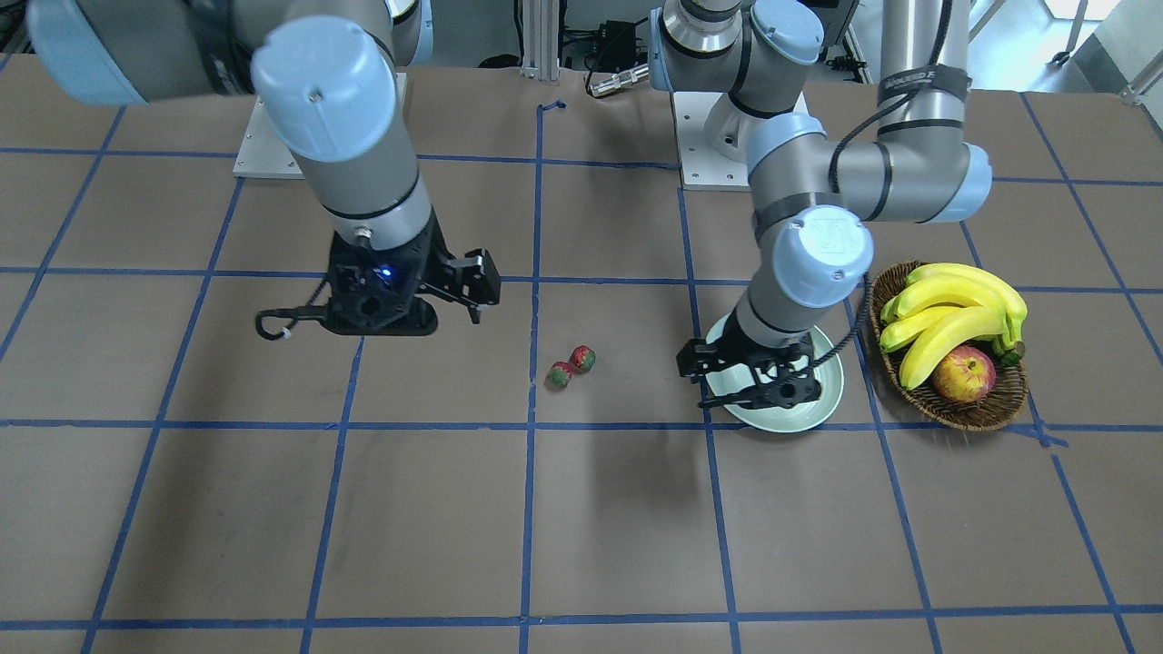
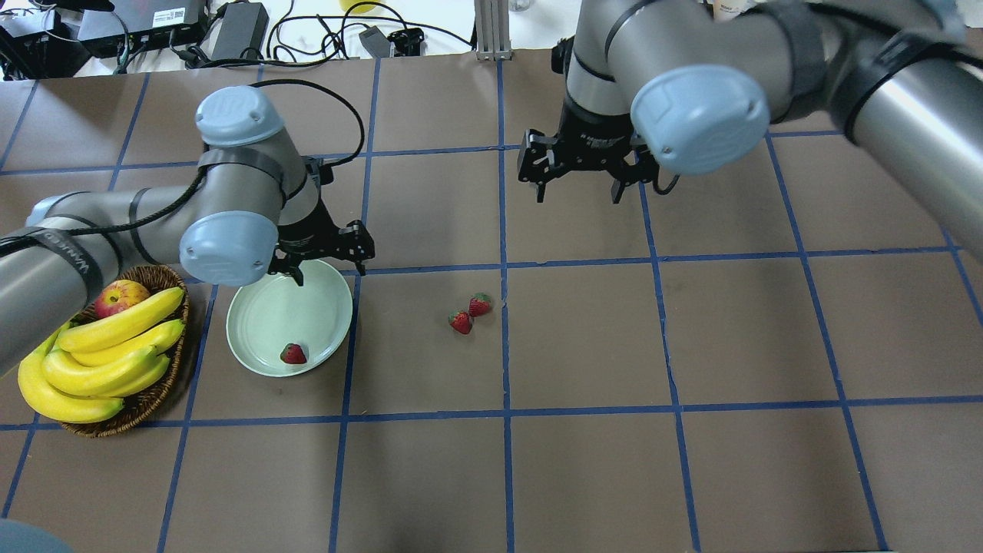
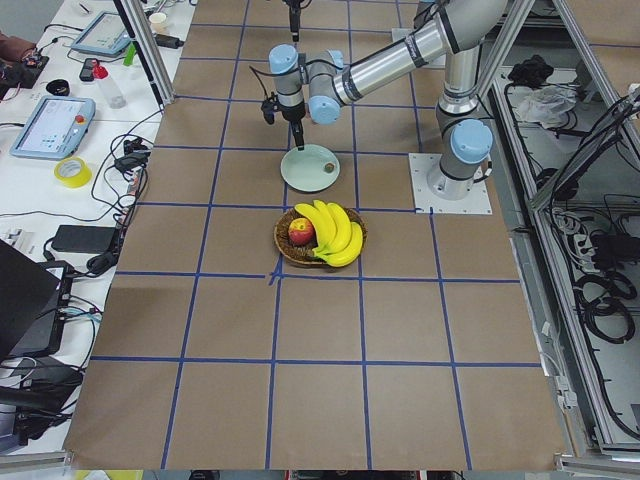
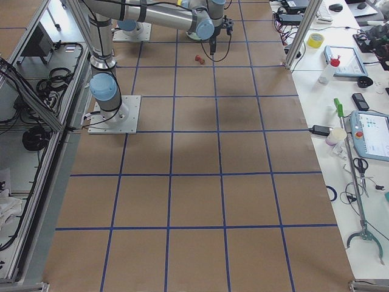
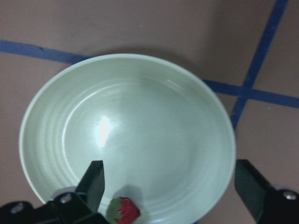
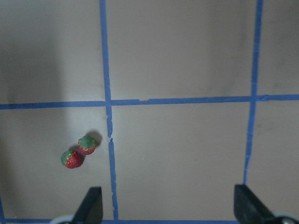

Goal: Collect all strawberries into plate
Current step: 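Withdraw the right arm to rest while the left gripper grasps another strawberry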

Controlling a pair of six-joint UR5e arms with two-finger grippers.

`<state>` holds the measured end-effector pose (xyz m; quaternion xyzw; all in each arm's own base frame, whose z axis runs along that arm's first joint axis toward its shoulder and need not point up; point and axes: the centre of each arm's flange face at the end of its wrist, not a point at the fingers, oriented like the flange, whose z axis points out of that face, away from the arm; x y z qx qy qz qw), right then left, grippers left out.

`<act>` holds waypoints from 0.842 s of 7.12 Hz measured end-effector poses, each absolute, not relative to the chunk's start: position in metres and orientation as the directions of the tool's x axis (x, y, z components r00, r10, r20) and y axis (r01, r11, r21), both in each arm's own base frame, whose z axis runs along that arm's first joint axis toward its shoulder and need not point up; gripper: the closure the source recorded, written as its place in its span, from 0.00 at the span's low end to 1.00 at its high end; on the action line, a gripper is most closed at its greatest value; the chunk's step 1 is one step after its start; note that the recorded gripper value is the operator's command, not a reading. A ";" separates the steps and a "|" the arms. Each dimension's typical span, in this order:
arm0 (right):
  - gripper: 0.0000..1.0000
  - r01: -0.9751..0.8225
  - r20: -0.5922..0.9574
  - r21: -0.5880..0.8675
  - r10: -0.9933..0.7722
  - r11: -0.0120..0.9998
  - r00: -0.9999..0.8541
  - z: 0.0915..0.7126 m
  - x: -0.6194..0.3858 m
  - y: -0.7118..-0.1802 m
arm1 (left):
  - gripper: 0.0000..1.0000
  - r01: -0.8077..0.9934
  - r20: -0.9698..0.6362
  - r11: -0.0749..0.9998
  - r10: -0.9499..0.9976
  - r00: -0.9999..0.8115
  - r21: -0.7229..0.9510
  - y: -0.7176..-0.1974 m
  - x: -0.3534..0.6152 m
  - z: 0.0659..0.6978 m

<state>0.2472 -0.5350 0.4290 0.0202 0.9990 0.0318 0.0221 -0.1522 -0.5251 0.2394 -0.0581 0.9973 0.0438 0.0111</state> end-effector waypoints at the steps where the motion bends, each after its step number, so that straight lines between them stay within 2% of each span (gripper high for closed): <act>1: 0.00 0.059 0.004 0.078 0.059 0.995 -0.998 0.472 0.222 -0.533 | 0.00 -0.042 -0.024 0.997 -0.040 -0.999 0.061 -0.518 -0.190 0.238; 4: 0.03 0.041 0.074 0.022 0.039 0.999 -0.996 0.532 0.152 -0.528 | 0.01 0.101 0.073 0.995 0.099 -0.992 0.015 -0.493 -0.274 0.230; 5: 0.00 0.037 0.065 -0.011 0.038 0.999 -0.997 0.531 0.144 -0.531 | 0.11 0.125 0.086 0.992 0.123 -0.989 0.013 -0.484 -0.294 0.223; 6: 0.00 0.029 0.057 -0.056 0.032 0.998 -0.998 0.526 0.141 -0.534 | 0.11 0.139 0.087 0.990 0.137 -0.987 0.020 -0.480 -0.303 0.214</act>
